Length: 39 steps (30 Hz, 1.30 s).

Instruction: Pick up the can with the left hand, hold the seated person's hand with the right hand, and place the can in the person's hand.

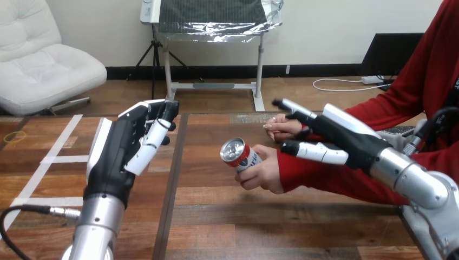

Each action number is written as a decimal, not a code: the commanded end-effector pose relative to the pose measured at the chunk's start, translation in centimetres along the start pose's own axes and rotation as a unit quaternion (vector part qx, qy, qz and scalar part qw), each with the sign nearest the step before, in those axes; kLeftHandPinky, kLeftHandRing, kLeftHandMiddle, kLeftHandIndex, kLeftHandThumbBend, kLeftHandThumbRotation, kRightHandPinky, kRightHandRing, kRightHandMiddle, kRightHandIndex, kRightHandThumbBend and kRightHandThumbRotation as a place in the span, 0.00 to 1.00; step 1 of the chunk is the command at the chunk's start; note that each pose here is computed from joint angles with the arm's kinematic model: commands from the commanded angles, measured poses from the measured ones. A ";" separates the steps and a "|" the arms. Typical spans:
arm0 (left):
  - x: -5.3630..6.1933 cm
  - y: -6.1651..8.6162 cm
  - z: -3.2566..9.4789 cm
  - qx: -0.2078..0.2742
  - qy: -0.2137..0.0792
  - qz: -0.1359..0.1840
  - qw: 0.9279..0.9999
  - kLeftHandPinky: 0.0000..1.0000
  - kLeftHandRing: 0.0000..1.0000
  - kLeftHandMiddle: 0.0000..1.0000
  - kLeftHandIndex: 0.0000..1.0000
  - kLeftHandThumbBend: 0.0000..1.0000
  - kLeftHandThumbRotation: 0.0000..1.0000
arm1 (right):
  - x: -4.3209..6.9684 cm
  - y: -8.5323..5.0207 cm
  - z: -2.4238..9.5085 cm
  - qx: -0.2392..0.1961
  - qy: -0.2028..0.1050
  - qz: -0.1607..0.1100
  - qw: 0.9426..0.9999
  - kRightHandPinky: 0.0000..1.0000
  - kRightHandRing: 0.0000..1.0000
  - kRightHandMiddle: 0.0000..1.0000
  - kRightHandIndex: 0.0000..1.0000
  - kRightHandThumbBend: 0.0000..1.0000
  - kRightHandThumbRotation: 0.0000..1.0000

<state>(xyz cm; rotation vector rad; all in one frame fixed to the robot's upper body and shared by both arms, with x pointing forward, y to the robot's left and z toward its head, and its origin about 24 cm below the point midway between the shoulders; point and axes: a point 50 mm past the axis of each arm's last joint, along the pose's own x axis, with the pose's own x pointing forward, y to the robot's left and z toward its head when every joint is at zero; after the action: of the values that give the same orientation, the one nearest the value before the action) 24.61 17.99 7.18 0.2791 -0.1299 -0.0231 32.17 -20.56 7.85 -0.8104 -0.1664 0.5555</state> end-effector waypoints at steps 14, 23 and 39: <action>-0.7 0.6 1.6 -0.014 -0.074 0.025 0.997 0.61 0.68 0.73 0.64 0.31 0.75 | -0.6 -0.9 4.0 0.096 -0.145 -0.170 0.970 0.93 0.98 0.96 0.95 1.00 1.00; -1.5 0.8 1.3 -0.030 -0.074 0.033 0.996 0.62 0.69 0.73 0.65 0.28 0.72 | -1.9 0.1 5.5 0.135 -0.205 -0.200 0.948 0.99 1.00 0.97 0.96 1.00 1.00; -1.8 1.0 2.4 -0.048 -0.106 0.031 0.993 0.61 0.69 0.72 0.65 0.24 0.63 | -2.9 3.2 7.0 0.225 -0.264 -0.215 0.913 0.99 0.96 0.94 0.93 1.00 1.00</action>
<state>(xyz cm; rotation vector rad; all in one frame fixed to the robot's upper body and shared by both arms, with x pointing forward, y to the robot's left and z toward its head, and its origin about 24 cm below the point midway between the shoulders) 22.08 18.86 6.42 0.1973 -0.1836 0.0124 26.40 -16.40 9.71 -0.1828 -0.6167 0.3636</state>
